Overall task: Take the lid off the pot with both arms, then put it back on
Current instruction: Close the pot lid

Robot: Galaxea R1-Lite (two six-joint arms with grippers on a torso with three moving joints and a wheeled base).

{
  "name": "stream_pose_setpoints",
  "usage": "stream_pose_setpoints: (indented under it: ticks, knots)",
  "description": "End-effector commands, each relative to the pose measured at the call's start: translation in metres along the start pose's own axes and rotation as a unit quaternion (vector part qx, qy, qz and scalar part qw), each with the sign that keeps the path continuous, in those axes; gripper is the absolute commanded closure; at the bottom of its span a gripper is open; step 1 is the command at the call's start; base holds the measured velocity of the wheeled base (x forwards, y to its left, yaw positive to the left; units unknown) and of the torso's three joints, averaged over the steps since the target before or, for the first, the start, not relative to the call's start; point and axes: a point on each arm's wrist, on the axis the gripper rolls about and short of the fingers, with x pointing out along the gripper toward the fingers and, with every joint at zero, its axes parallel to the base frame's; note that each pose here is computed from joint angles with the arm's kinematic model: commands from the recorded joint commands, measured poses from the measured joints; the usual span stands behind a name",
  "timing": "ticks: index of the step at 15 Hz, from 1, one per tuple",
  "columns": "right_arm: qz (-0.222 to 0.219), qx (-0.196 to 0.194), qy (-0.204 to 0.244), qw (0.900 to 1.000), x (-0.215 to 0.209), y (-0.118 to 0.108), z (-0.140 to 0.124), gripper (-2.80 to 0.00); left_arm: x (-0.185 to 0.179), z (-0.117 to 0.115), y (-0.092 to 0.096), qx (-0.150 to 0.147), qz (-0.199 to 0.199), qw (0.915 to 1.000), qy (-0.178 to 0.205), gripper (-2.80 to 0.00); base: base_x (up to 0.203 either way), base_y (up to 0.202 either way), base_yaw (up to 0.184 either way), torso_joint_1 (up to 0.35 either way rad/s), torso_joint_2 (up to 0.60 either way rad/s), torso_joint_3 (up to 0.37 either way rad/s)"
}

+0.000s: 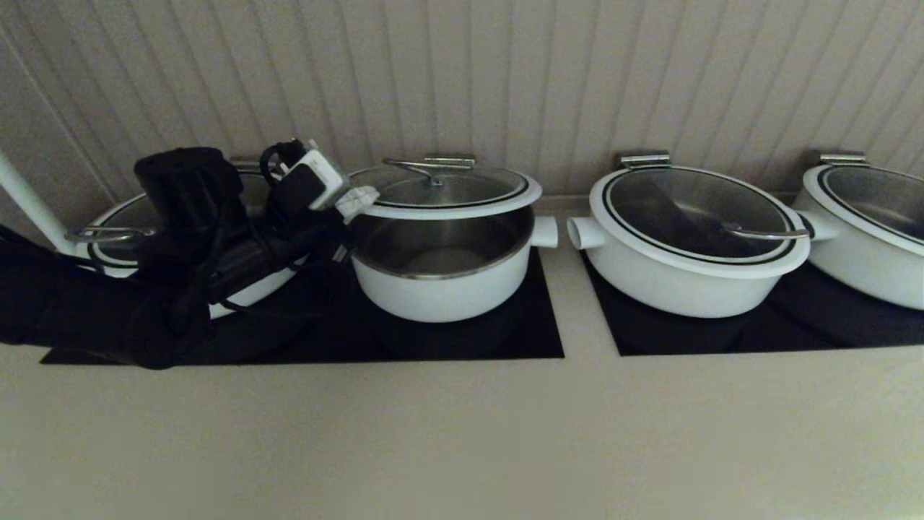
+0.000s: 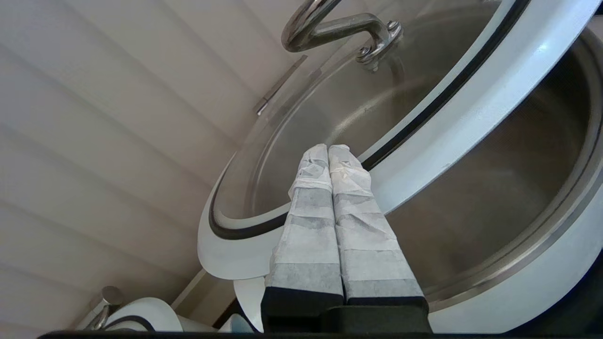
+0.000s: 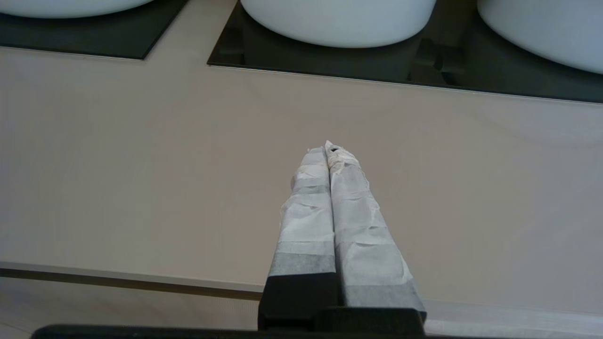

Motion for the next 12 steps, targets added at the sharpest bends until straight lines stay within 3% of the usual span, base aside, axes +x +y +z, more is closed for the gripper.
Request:
stream_pose_setpoints:
  ticks: [1, 12]
  knots:
    - [0.001, -0.001, 0.0, 1.0, 0.0, 0.0, 0.0, 0.0, 0.002, -0.003, -0.002, 0.0, -0.003, 1.0, 0.002, 0.0, 0.0, 0.0, 0.0, 0.0, 0.0, 0.0]
    - [0.001, -0.001, 0.0, 1.0, 0.0, 0.0, 0.0, 0.0, 0.003, -0.013, -0.009, -0.001, -0.006, 1.0, 0.005, 0.0, 0.0, 0.0, 0.0, 0.0, 0.0, 0.0]
